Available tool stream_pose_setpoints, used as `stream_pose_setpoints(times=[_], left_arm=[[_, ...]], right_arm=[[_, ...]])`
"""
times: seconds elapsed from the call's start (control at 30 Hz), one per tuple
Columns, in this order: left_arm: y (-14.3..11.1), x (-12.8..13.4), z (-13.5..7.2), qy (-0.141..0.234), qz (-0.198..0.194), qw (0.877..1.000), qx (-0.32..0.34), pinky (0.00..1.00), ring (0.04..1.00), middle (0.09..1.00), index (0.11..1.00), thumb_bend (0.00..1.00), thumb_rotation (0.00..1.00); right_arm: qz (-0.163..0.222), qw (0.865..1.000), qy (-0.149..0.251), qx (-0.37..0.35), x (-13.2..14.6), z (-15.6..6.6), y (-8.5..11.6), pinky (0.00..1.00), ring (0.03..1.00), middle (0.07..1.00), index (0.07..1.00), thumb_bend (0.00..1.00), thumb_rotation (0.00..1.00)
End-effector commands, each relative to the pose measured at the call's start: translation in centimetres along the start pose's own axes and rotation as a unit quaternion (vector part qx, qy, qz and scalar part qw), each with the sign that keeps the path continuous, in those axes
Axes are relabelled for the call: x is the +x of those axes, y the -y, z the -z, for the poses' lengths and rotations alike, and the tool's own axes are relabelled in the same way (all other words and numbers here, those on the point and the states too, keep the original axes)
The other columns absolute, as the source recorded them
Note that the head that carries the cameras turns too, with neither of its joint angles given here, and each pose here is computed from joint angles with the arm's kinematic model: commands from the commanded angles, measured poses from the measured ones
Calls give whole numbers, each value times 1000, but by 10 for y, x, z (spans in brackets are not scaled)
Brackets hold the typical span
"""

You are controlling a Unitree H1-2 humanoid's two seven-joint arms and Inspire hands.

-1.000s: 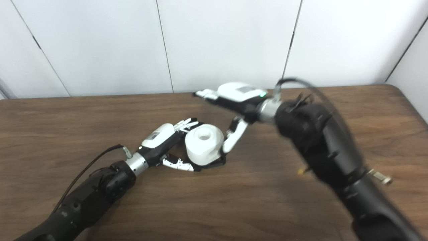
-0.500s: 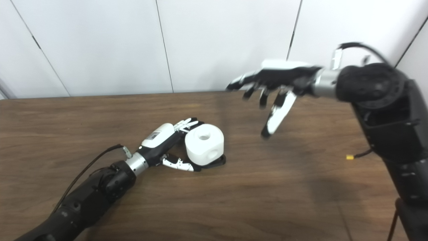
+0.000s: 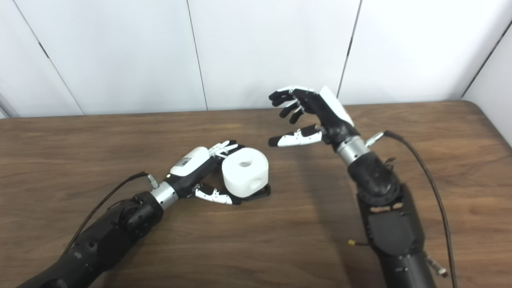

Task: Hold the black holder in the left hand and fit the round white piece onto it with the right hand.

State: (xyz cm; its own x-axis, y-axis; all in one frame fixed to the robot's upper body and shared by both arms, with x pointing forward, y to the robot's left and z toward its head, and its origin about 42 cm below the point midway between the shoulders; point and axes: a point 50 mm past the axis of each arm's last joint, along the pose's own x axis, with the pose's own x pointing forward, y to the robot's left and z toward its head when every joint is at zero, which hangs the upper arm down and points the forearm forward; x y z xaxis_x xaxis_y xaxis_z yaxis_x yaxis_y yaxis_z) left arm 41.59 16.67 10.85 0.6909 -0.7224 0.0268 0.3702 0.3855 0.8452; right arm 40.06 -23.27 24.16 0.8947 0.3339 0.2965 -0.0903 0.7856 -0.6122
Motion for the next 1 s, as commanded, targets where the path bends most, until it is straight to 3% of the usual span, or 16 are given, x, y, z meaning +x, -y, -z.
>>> stream_pose_setpoints(times=[0.0,0.13,0.17,0.2,0.23,0.27,0.4,0.53,0.67,0.7,0.83,0.97], left_arm=[[51,-27,12,-45,113,992,14,1000,1000,944,483,525,64],[46,-32,18,-66,104,992,14,1000,1000,977,495,521,76],[43,-34,19,-78,85,993,-8,1000,1000,980,599,705,139],[40,-36,19,-87,63,994,-34,1000,1000,981,676,816,158],[36,-39,18,-95,37,993,-57,986,1000,980,734,884,164],[30,-42,17,-102,15,992,-75,959,1000,978,771,890,170],[10,-63,19,-128,-51,984,-113,906,1000,977,887,835,101],[-7,-88,25,-151,-112,971,-149,948,1000,976,934,724,99],[-17,-106,27,-168,-165,958,-162,870,976,947,897,645,16],[-19,-108,27,-170,-181,954,-171,856,963,948,904,628,33],[-20,-114,24,-166,-242,934,-205,732,853,869,852,595,1],[-19,-113,18,-161,-301,906,-250,710,799,820,815,579,0]], right_arm=[[33,998,43,-13,7,-13,11,462,590,703,704,738,158],[37,998,45,-3,3,-11,7,467,597,709,708,739,151],[38,998,47,-3,3,-10,7,465,599,712,711,740,152],[38,998,48,-2,2,-10,7,466,601,713,713,744,152],[39,998,48,-2,1,-9,8,466,602,712,713,749,149],[40,998,47,0,0,-10,8,470,604,711,714,752,147],[39,998,42,4,-6,-8,7,478,607,715,709,751,114],[42,998,37,8,-10,-6,5,474,599,703,707,742,102],[43,998,33,9,-13,-2,3,473,597,697,704,726,64],[44,999,31,7,-14,-2,2,473,594,695,704,723,61],[43,999,26,10,-16,-1,0,467,589,695,704,708,57],[46,999,28,10,-18,1,-2,466,589,687,696,711,47]])
